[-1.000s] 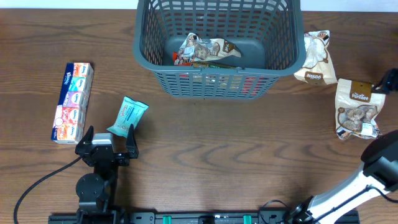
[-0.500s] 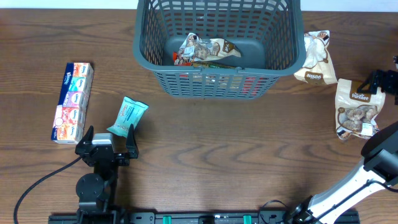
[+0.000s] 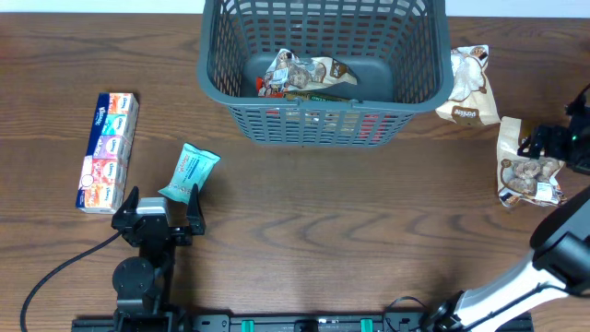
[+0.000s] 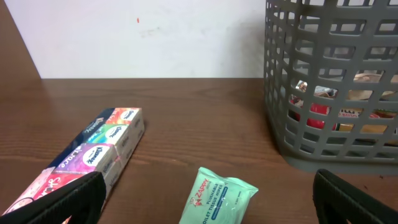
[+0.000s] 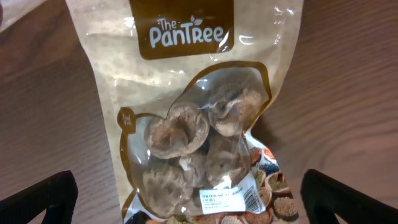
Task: Pack container
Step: 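Move the right gripper over the PanTree pouch at far right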
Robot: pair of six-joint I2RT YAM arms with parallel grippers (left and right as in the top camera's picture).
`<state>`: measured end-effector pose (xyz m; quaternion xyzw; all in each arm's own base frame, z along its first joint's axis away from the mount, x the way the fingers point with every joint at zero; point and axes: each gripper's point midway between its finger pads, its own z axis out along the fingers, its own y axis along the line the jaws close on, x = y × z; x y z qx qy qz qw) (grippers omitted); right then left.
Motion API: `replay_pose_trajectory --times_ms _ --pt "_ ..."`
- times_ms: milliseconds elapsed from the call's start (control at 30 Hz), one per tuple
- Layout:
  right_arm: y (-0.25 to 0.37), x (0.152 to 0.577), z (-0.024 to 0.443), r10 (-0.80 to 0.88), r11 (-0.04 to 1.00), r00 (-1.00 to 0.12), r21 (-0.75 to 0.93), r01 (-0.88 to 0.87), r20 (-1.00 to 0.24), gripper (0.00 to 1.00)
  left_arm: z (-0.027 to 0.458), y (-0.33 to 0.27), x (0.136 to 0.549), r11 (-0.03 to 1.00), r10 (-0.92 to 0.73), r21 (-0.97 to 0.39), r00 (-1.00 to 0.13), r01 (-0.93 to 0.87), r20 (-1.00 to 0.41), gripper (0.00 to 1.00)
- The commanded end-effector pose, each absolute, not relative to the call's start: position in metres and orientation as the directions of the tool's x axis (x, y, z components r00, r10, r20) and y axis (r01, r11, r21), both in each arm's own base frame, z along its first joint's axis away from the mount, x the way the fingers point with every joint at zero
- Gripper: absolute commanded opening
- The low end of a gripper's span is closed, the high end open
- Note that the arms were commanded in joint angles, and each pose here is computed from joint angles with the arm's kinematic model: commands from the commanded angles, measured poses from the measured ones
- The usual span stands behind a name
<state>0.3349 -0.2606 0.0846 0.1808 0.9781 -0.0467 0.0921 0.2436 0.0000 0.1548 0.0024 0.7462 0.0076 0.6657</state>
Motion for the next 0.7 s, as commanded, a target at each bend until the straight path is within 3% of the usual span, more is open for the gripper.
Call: replay_pose_trajectory --times_ms 0,300,667 --pt "-0.256 0.327 0.086 0.345 0.925 -0.915 -0.087 0.369 -0.21 0.99 0.138 -0.003 0.244 1.0 0.009 0.008 -0.151 0.009 -0.988 0.99" --pt "-0.245 0.325 0.054 0.3 0.947 -0.929 -0.051 0.317 -0.215 0.99 0.138 -0.003 0.244 1.0 0.009 0.008 -0.151 0.009 -0.988 0.99" --pt "-0.245 0.342 0.049 0.289 0.955 -0.906 0.025 0.296 -0.309 0.99 0.138 -0.003 0.244 1.0 0.009 0.008 -0.151 0.009 -0.988 0.99"
